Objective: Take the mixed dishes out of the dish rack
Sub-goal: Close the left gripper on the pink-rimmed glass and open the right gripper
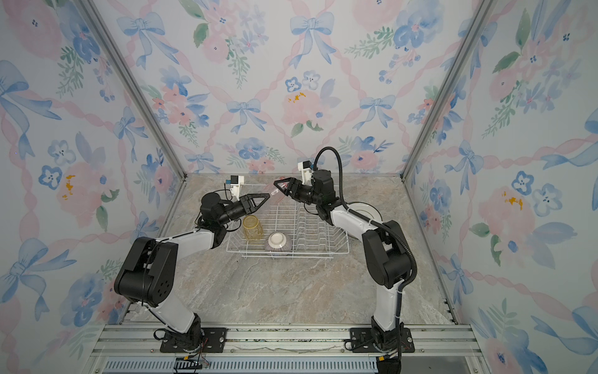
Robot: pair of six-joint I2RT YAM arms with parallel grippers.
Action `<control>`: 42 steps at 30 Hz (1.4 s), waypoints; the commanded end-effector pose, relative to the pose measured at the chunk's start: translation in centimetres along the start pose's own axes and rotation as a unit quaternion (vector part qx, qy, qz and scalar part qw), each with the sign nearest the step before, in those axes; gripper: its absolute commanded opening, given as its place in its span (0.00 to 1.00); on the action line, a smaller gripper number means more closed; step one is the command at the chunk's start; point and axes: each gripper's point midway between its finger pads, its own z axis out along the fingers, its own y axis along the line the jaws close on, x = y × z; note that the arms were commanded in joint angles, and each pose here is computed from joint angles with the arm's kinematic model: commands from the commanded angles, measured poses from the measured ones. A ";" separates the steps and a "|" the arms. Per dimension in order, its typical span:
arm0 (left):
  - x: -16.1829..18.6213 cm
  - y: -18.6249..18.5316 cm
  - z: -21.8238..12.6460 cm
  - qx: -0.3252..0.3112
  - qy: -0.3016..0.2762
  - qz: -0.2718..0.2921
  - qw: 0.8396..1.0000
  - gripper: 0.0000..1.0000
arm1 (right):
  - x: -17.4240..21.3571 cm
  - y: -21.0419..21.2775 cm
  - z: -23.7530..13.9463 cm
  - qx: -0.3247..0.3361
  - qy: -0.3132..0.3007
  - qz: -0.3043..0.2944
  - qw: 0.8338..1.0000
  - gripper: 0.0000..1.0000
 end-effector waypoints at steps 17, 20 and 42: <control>-0.3 -1.5 -0.1 0.026 -0.011 0.016 0.999 0.10 | 1.2 2.3 2.0 -0.052 0.016 0.003 0.998 0.24; -0.9 -2.0 -0.3 0.025 -0.025 0.028 0.999 0.00 | 1.5 2.3 2.0 -0.055 0.018 0.006 0.998 0.24; -0.7 -4.0 -0.5 0.036 -0.012 0.066 0.997 0.00 | 1.0 4.3 1.4 -0.092 0.007 -0.020 0.996 0.97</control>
